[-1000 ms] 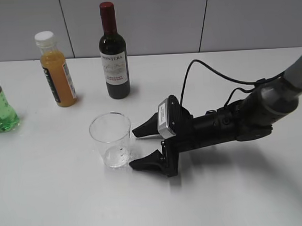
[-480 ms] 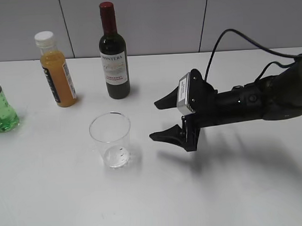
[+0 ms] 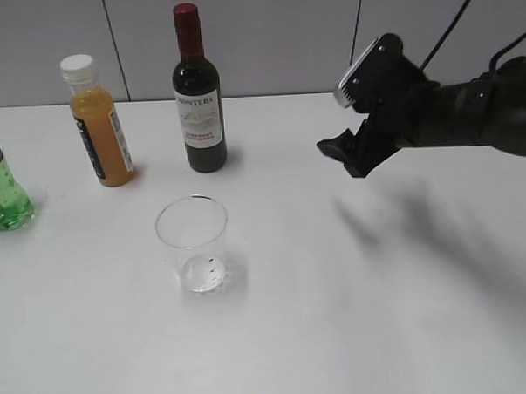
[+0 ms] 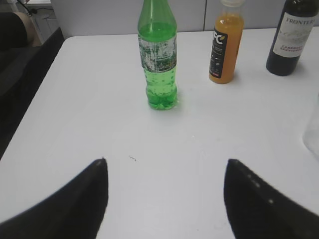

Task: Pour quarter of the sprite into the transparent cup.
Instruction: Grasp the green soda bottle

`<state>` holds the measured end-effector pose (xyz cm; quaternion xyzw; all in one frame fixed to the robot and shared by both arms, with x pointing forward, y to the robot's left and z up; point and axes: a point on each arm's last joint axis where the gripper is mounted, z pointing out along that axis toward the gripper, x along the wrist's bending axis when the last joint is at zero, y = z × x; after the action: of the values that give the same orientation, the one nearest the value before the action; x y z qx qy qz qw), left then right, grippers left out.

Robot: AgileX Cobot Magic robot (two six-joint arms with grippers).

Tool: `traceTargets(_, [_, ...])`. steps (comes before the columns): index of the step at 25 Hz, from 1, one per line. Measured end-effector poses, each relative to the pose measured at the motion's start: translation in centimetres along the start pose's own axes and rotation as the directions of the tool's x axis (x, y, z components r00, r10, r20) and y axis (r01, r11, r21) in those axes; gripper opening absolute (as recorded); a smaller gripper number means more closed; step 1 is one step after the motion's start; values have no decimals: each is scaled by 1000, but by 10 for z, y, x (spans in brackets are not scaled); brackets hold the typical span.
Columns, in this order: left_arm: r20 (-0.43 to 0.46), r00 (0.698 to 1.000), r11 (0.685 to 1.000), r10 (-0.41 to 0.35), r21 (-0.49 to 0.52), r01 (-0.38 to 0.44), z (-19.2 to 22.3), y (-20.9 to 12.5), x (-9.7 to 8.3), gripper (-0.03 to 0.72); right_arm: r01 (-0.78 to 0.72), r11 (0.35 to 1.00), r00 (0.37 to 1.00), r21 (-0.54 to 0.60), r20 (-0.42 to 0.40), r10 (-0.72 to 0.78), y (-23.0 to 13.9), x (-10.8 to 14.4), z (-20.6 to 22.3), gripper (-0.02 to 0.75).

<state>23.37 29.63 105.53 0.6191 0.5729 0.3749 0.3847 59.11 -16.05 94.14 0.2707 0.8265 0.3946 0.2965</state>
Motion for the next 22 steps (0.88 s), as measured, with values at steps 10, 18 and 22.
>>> traceTargets(10, [0,1000,1000,0,0,0,0,0,0,553,-354,923,893,148,348,286,22,-75,-45,655])
traceTargets(18, [0,1000,1000,0,0,0,0,0,0,553,-575,774,770,265,494,403,53,-128,-83,638])
traceTargets(22, [0,1000,1000,0,0,0,0,0,0,553,-692,625,715,362,463,524,55,-136,-105,635])
